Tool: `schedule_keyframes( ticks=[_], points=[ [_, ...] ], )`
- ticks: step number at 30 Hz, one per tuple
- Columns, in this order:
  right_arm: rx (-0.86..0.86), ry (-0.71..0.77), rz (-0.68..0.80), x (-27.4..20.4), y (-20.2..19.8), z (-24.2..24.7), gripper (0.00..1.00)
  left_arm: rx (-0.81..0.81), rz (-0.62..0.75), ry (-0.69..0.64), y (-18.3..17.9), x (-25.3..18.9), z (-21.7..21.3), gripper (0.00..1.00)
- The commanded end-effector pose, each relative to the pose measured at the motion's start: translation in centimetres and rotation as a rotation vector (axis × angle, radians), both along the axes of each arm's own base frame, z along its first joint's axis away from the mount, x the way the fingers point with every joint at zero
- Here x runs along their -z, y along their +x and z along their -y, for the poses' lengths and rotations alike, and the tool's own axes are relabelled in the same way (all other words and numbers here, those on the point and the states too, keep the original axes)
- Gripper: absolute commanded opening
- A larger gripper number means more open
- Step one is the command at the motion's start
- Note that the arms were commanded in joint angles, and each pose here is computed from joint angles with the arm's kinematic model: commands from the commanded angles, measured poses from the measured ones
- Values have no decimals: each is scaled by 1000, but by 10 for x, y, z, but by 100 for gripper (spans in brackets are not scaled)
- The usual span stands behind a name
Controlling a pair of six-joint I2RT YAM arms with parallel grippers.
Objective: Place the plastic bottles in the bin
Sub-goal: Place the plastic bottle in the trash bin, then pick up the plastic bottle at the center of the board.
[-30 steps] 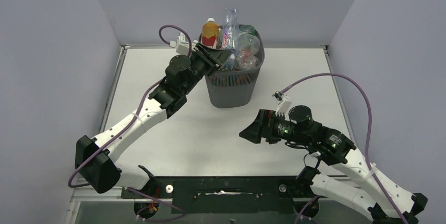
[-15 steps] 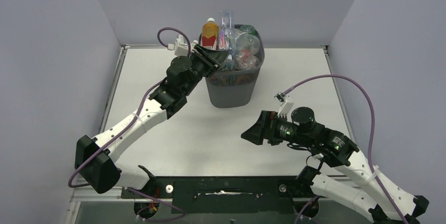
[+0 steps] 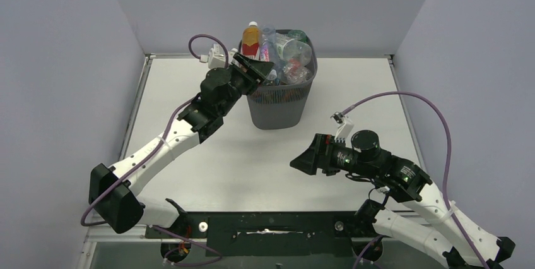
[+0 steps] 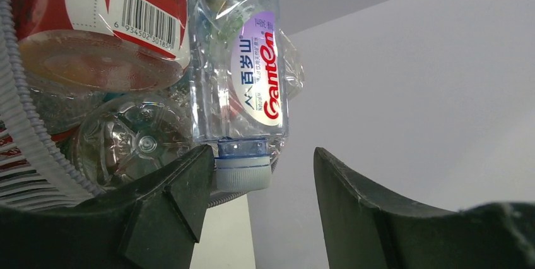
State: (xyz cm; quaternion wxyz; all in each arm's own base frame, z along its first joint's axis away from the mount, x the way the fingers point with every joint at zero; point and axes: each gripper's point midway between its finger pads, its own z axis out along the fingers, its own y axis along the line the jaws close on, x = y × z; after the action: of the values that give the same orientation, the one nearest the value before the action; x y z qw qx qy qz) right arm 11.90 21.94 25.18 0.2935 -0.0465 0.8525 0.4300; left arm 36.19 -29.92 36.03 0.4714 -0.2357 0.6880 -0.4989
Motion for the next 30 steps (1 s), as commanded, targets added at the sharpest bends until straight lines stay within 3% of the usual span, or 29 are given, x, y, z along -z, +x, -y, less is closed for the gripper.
schedule_keyframes(
  ticks=[1,16,19,23,30],
  points=[
    [-18,50,28,-12,-1,-5,98,-10,96,-73,-15,-52,-13,58],
    [-40,60,13,-9,1,-16,98,-38,88,-32,-50,-47,-48,60],
    [-44,60,12,-9,1,-18,98,-91,105,67,-51,-50,-67,68],
    [-40,58,15,-10,3,-19,98,-151,106,202,-33,-49,-112,79],
    [-54,34,10,-13,11,-29,98,-205,53,391,17,-12,-186,81]
  ],
)
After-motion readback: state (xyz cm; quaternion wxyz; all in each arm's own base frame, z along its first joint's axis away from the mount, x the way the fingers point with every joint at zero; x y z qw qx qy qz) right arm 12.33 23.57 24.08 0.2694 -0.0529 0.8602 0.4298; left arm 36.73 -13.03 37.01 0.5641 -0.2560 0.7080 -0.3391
